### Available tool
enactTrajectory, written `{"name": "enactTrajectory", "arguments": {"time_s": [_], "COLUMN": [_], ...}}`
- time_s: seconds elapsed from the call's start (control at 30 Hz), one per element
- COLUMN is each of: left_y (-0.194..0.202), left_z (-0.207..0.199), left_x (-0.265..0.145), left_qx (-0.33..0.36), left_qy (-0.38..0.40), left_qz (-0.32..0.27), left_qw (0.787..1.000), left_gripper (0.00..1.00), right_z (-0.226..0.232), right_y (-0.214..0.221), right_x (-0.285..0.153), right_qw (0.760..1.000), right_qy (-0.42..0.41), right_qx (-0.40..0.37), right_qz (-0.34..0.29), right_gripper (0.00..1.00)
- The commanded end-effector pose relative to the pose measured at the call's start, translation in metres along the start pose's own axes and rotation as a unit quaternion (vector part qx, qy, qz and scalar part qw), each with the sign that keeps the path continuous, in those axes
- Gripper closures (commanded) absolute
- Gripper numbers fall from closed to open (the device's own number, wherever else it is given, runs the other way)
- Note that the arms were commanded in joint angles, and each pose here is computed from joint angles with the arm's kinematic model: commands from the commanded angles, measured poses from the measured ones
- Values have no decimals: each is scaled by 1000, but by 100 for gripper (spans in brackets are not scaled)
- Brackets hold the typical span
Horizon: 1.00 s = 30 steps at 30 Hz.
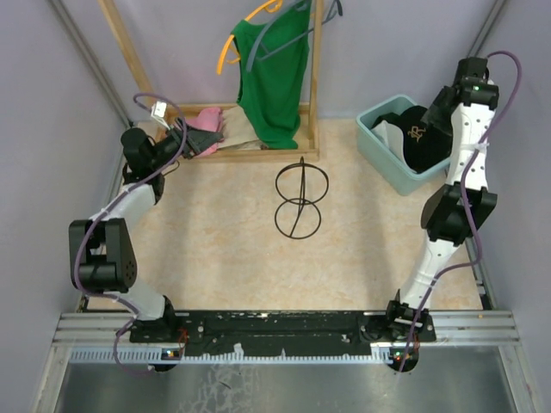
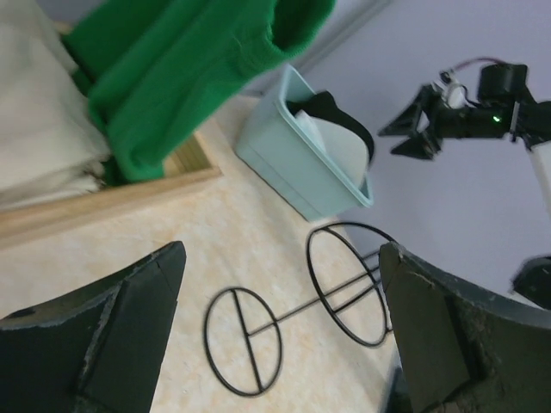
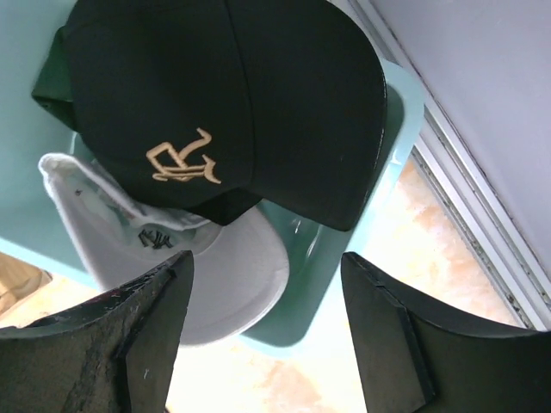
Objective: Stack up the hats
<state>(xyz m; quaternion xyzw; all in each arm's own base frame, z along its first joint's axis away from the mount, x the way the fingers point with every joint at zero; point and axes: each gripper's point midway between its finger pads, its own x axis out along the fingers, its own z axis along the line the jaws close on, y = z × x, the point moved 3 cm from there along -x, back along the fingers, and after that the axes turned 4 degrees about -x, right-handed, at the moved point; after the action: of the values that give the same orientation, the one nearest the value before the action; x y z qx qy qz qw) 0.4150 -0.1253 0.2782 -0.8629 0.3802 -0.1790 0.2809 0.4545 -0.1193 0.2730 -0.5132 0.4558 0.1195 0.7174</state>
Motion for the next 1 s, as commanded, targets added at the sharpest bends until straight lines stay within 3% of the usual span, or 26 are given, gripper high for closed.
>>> {"name": "enactTrajectory", "arguments": {"time_s": [0.0,0.23,0.63,0.97], "left_y": [-7,4,23,42], "left_z": [29,29,41,56], "left_x": [-12,-8,-18,-24], "left_qx": [64,22,36,26], "left_qy": [-140,-111,-122,-133], "left_qz": [6,24,49,68], "left_qw": [988,993,991,988], "left_gripper": [1,1,1,1], "right_z": [6,-10,-44,-31], "right_y": [-6,-9,-20,-23], "right_x": [19,26,41,62], "right_qw": [1000,1000,999,999], "right_qy": [-7,27,15,-31], "right_qx": [-5,10,31,26], "right_qz": [1,-4,-21,-19], "right_gripper": [30,27,27,35]}}
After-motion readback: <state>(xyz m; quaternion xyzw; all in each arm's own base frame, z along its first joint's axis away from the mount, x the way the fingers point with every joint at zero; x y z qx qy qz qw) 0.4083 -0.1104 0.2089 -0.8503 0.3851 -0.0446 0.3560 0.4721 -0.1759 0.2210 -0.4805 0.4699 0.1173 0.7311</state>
